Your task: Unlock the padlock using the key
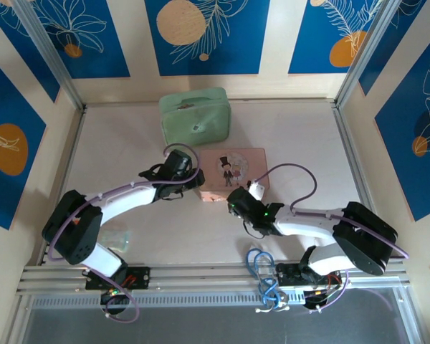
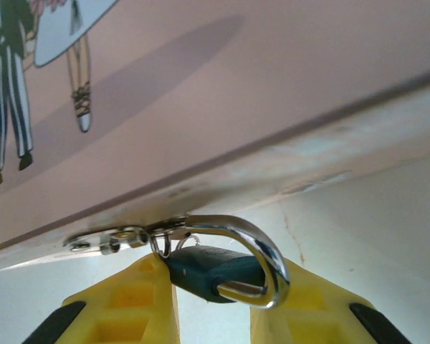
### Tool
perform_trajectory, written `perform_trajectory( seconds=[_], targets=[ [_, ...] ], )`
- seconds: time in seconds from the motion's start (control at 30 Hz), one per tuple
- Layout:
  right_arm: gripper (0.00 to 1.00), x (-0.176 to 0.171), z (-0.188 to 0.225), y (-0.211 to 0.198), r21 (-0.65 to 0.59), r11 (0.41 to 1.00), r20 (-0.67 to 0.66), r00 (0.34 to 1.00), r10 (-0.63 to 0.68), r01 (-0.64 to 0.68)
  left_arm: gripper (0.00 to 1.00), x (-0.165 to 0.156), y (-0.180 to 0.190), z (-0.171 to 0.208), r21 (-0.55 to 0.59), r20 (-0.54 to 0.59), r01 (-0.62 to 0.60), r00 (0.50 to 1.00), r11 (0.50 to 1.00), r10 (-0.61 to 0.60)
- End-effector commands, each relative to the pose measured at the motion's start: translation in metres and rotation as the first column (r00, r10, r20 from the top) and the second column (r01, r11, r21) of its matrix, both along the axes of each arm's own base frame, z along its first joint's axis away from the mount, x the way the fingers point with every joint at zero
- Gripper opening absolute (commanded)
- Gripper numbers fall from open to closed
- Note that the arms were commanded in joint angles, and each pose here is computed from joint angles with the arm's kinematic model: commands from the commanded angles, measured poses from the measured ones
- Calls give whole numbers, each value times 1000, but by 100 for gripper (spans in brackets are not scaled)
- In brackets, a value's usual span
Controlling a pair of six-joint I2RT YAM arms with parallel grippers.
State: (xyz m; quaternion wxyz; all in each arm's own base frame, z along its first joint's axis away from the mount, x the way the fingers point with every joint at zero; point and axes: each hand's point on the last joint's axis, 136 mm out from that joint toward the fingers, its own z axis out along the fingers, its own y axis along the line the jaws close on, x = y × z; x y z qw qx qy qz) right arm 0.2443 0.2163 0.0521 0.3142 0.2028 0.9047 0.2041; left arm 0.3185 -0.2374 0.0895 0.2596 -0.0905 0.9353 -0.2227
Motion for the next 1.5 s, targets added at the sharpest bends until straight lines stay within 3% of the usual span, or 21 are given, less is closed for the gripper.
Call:
perform_trajectory(
  seconds=[0.0, 0.4, 0.57, 0.63, 0.8, 1.03, 1.13, 1.23, 1.27, 1.47],
  targets=[
    [2, 8, 6, -14, 48, 996, 27, 996, -81, 80, 62, -34, 35, -54, 155, -151, -14, 988, 988, 37],
    [1, -23, 25, -61, -98, 991, 16, 996, -88, 89, 62, -38, 43, -47, 168, -131, -17, 991, 986, 39],
    [0, -54, 43, -91, -228, 973, -133, 990, -41, 10, 62, -40, 50, -42, 167, -124, -21, 991, 986, 42],
    [0, -65, 49, -96, -228, 973, -211, 978, -9, -40, 62, -39, 50, -37, 160, -116, -17, 993, 987, 36],
    [0, -93, 50, -58, -70, 966, -362, 909, 208, -249, 67, -27, 36, 0, 83, -31, 6, 1000, 997, -3],
    [1, -128, 18, 2, 6, 924, -489, 805, 335, -381, 78, -21, 37, 83, 59, 124, 29, 992, 998, -37],
    [8, -126, 7, 16, -23, 910, -515, 785, 344, -414, 82, -26, 48, 107, 76, 180, 26, 983, 997, -40],
    [30, -119, -1, 28, -27, 904, -519, 779, 351, -426, 86, -34, 63, 117, 109, 215, 6, 976, 994, -30],
    [42, -118, -4, 30, -27, 903, -525, 775, 351, -428, 87, -38, 69, 117, 120, 218, -2, 976, 993, -24],
    [70, -109, 16, 26, -67, 895, -492, 794, 356, -442, 90, -51, 89, 115, 170, 218, -19, 976, 985, -19]
  ],
)
